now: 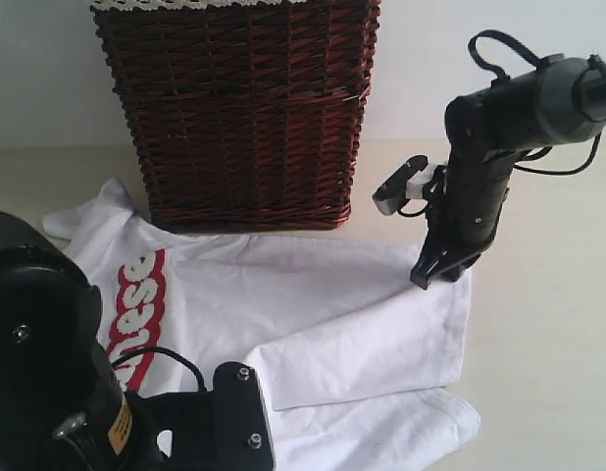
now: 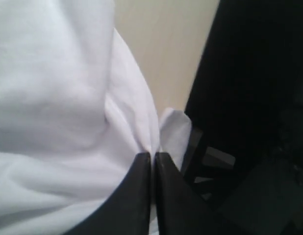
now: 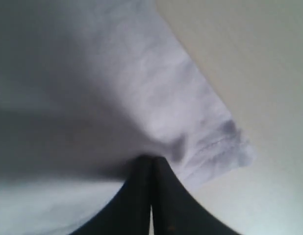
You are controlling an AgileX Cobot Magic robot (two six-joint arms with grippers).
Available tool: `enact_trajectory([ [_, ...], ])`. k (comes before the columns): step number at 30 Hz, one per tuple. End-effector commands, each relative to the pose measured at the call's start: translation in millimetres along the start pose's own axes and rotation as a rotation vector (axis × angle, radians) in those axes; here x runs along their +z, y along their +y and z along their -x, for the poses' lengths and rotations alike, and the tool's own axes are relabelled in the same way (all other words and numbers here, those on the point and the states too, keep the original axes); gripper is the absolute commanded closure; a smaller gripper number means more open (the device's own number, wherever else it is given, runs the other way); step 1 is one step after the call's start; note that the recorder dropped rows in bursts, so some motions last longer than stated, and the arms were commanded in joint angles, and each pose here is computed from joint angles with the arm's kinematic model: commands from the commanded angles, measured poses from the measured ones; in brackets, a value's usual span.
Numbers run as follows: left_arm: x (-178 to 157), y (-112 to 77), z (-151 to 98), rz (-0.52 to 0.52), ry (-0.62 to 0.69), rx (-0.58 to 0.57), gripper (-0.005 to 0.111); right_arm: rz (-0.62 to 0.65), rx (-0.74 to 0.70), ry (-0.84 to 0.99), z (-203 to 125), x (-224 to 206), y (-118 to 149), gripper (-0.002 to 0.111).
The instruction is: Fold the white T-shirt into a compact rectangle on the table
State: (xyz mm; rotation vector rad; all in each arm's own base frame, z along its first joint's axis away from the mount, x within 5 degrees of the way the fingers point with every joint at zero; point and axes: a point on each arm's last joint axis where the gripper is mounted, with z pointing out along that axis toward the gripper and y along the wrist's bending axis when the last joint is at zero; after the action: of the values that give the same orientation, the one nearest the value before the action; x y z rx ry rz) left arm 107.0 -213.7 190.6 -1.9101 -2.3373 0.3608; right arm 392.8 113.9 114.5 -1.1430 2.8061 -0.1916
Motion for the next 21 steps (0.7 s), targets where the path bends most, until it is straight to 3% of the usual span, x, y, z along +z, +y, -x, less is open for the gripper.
enact_trajectory([
  [1,-2.3,-13.6,-1.2,-0.119,-0.004,0.042,0.107,-0.065,-0.006,-0.02,3.0,18.7,-5.3,0.108],
  [13,-3.7,-20.7,-8.3,-0.203,0.067,0.111,0.107,-0.229,0.041,-0.146,13.8,26.3,-21.1,0.108],
  [21,-6.8,-31.4,-6.3,-0.322,0.024,0.174,0.107,-0.308,0.094,-0.265,36.7,3.0,-38.1,0.108],
])
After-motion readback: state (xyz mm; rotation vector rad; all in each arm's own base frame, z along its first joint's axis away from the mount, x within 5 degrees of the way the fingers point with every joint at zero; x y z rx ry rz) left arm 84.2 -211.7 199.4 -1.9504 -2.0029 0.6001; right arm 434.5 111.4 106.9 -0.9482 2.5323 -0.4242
